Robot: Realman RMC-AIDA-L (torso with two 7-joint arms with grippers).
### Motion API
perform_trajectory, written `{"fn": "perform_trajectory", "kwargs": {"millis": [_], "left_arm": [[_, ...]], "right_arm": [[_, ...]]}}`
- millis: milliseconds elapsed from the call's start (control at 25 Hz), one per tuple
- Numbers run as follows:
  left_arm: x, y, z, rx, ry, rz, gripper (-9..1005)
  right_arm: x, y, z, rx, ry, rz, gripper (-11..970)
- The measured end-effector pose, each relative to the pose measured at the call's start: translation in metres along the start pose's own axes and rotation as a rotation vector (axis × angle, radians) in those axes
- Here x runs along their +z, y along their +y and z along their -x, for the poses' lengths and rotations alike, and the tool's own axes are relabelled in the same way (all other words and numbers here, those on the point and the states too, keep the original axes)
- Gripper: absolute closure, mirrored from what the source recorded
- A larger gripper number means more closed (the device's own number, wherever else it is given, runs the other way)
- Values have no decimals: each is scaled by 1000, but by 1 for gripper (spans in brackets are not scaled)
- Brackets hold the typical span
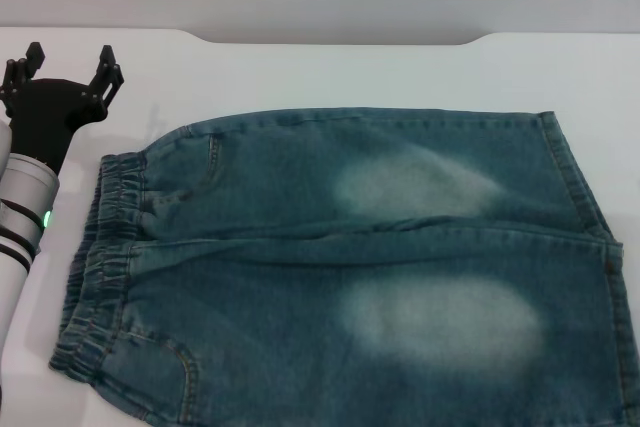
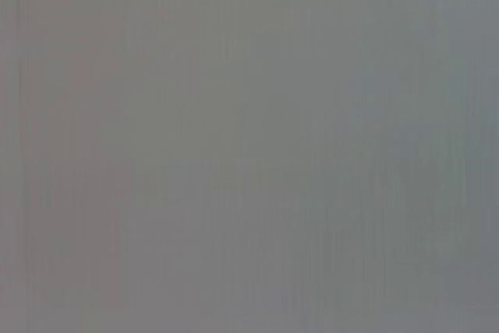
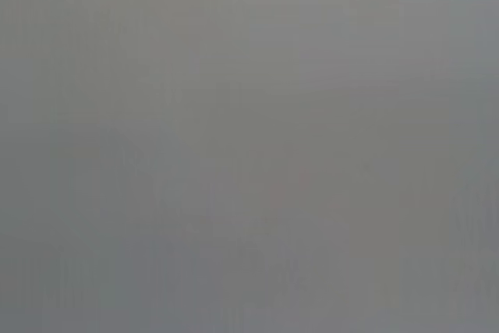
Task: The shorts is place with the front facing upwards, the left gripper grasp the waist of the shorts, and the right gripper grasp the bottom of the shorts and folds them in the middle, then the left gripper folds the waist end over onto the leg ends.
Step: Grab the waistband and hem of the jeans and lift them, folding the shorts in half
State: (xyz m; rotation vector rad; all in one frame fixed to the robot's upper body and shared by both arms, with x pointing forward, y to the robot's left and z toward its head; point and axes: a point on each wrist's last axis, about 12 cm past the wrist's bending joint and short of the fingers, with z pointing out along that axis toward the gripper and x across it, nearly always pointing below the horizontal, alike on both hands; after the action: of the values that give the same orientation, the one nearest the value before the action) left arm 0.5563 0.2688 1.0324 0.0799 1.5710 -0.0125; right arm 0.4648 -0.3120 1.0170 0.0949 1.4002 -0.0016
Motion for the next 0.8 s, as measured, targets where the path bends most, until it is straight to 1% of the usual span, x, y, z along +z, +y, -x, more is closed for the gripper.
{"fn": "perform_trajectory", "kwargs": {"millis": [400, 520, 600, 680, 800], "left_arm": [[1, -3, 2, -12, -7, -6, 147], [3, -7, 3, -25, -1, -16, 147], [4, -9, 6, -38, 3, -22, 147], [7, -12, 9, -41, -2, -34, 147], [12, -20, 15, -15, 9, -48, 147]], "right_arm": [[0, -1, -1, -2, 9, -1, 155], [9, 0, -1, 12, 41, 11, 155], [18, 2, 0, 0, 77, 21, 154], [26, 4, 7, -16, 108, 13, 154], [37, 0, 23, -38, 160, -28, 154]]}}
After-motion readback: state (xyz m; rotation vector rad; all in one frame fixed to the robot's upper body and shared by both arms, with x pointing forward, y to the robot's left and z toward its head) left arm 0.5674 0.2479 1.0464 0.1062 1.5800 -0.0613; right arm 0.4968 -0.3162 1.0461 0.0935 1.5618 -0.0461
